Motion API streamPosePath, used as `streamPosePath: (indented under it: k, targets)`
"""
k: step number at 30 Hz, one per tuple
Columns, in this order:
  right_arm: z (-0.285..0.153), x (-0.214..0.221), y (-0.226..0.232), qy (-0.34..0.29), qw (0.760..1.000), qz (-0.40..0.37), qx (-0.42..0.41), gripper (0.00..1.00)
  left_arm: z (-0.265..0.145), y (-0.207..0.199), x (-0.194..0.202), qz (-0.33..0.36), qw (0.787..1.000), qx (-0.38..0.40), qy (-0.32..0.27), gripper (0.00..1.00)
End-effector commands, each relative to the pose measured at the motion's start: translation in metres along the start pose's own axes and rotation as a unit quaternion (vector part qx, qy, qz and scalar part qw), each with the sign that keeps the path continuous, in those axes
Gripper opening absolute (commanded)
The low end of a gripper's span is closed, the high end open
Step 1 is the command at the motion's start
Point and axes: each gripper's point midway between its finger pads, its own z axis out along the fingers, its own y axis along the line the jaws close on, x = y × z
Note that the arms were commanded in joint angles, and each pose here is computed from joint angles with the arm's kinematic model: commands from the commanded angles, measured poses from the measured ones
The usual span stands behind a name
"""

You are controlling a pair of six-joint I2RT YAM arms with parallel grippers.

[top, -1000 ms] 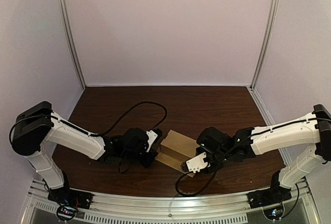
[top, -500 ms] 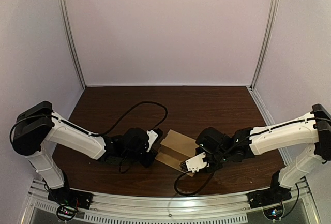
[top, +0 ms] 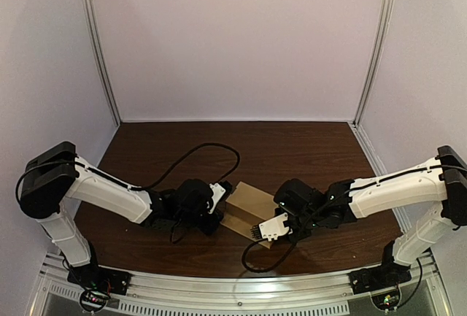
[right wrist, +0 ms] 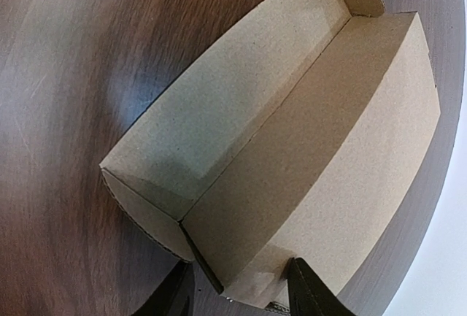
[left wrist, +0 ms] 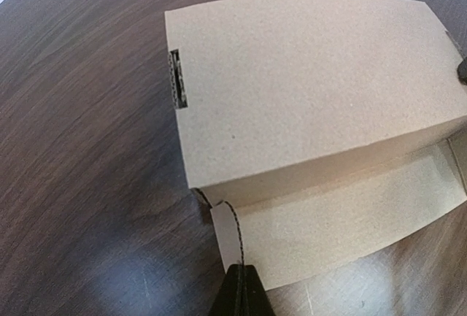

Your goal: Fold the paper box

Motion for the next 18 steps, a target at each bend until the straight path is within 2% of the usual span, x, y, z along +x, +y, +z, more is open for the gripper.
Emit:
streamPosePath:
  k: [1,18]
  targets:
    - [0.008,0.007,0.023,0.013,0.999,-0.002,-0.045,0.44,0.002,-0.005,-0.011,0.009,1.000,-0.001,-0.010,0.02]
    - [0.016,0.012,0.039,0.017,0.997,-0.014,-0.078,0.44,-0.001,0.004,-0.018,0.005,0.999,-0.033,-0.004,0.00]
